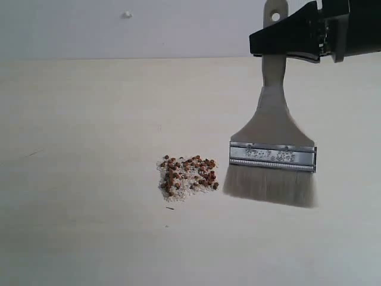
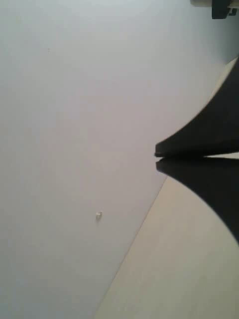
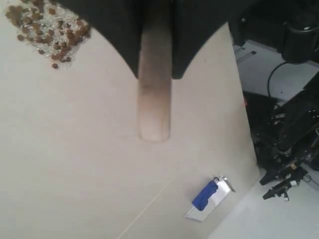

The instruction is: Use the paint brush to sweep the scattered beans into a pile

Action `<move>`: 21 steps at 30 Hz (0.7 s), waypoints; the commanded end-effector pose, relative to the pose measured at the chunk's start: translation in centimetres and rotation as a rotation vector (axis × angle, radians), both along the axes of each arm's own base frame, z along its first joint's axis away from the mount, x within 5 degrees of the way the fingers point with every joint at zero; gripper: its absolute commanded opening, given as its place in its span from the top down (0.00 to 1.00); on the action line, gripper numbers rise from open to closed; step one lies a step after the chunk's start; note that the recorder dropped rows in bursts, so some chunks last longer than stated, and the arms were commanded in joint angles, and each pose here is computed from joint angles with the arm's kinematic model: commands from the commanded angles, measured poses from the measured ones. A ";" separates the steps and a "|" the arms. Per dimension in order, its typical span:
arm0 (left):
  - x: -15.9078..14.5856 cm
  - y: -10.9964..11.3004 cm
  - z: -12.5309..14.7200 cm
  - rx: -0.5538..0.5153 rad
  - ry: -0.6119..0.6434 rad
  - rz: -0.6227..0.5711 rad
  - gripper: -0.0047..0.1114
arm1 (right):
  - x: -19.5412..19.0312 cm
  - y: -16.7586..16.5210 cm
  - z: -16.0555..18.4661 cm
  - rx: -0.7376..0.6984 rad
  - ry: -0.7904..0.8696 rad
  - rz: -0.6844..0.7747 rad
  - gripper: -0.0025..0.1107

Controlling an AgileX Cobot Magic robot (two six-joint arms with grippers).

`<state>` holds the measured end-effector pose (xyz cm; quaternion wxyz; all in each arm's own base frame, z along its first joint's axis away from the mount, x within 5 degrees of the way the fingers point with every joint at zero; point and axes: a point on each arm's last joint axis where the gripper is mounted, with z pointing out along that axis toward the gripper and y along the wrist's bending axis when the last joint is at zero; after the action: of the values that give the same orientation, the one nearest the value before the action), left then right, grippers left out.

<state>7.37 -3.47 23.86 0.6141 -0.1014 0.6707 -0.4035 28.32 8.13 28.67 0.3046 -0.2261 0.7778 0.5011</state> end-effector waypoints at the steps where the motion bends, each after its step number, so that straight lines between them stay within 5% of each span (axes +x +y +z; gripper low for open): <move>1: 0.0 0.0 -0.1 0.004 -0.001 -0.005 0.96 | 0.3 -0.7 -0.4 -0.076 -0.027 -0.190 0.98; 6: 0.0 0.0 -0.1 0.004 -0.001 -0.005 0.96 | -1.0 -2.5 -0.7 -0.201 -0.090 -0.462 0.98; 21: 0.0 0.0 -0.1 0.004 -0.001 -0.005 0.96 | -4.8 -7.0 -2.6 -0.505 -0.222 -0.905 0.98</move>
<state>7.37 -3.47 23.86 0.6141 -0.1014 0.6707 -0.4035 23.85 1.74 25.60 0.4892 0.0009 0.8640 0.1193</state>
